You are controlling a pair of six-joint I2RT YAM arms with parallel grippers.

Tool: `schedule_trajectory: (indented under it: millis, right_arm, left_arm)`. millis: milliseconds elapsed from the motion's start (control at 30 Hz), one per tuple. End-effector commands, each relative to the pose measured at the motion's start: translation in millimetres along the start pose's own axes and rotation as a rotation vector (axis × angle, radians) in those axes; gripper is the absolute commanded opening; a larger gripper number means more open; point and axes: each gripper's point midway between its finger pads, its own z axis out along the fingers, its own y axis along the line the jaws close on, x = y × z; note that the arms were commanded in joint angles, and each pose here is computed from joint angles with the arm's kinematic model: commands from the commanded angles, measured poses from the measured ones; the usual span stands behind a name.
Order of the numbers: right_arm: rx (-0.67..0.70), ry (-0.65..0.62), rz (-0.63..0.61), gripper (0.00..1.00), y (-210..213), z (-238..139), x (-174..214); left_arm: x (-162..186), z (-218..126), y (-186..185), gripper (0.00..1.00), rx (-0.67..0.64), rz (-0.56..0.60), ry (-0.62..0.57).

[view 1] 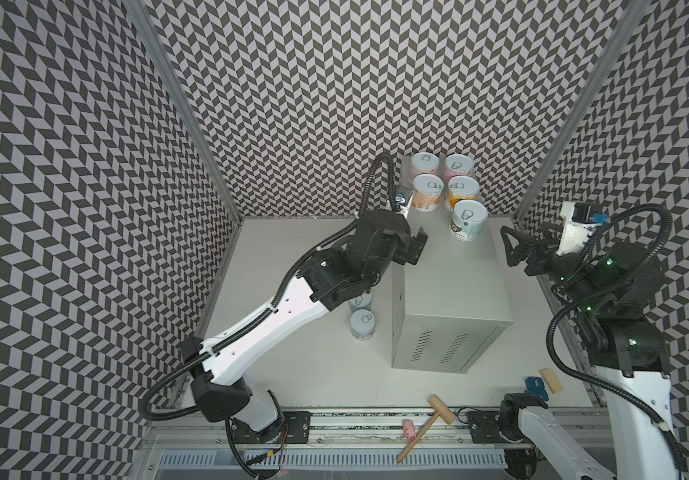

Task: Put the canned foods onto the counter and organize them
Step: 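Lower the left gripper to the table cans while the right moves toward the cabinet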

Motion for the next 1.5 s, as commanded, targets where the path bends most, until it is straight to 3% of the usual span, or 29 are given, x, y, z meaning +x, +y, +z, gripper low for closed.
schedule_trajectory:
  millis: [0, 233, 533, 833, 1133, 1467]
  right_arm:
    - [-0.121, -0.006, -0.044, 1.0, 23.6, 4.8, -8.8]
    - [-0.235, 0.052, -0.087, 0.99, 69.3, 14.4, -6.0]
    - [-0.444, 0.175, -0.167, 0.99, 157.2, 8.1, 22.0]
    - [-0.506, 0.337, -0.325, 0.99, 227.4, -3.0, 69.1]
    - [-0.413, 0.459, -0.443, 0.99, 235.4, -18.0, 103.7]
    - [-0.4, 0.417, -0.432, 0.99, 231.4, -22.2, 96.1]
  left_arm:
    - [25.6, -10.5, 34.8, 1.0, -0.058, -0.073, 0.061]
    - [98.2, -15.7, 68.5, 1.0, -0.042, -0.182, 0.218]
    - [212.5, -6.2, 40.8, 1.0, 0.048, -0.285, 0.456]
    - [302.1, -2.2, 17.4, 1.0, 0.074, -0.321, 0.643]
    - [344.6, 14.3, 8.7, 1.0, 0.037, -0.277, 0.719]
    - [370.8, 34.1, 0.2, 0.98, 0.007, -0.225, 0.767]
